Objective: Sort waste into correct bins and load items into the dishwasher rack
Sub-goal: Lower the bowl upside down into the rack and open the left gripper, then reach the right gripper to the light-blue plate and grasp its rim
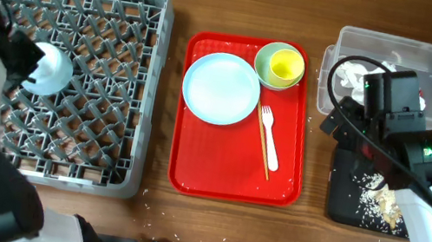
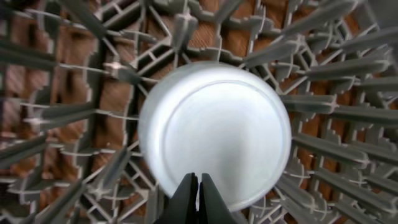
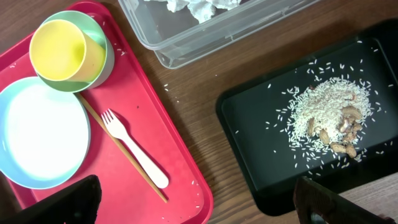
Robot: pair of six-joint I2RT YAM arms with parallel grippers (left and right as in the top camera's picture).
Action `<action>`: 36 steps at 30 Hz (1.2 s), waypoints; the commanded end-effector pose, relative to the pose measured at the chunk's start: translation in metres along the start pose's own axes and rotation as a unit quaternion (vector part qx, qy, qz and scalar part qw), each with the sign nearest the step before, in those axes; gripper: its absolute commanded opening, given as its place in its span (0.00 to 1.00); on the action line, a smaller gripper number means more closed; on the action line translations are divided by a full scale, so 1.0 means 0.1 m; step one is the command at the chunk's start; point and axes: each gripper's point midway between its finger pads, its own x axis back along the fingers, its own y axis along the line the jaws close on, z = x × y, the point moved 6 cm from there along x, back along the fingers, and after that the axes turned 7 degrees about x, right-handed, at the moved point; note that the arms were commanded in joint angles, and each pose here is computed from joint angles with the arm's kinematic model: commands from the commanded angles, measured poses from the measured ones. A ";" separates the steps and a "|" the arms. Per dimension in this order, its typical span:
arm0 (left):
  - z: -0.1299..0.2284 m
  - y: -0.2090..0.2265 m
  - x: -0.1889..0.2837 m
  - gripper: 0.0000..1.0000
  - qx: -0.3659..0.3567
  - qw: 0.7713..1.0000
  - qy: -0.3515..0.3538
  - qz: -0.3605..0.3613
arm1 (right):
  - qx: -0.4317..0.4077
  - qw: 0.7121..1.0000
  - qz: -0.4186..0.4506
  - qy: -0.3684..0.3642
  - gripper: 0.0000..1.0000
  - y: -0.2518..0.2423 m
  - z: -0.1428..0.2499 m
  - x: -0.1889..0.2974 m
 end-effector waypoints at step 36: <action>0.23 0.75 1.29 1.00 0.209 0.972 0.025 0.104 | 0.266 0.930 -0.250 0.040 0.87 2.13 0.50 -0.79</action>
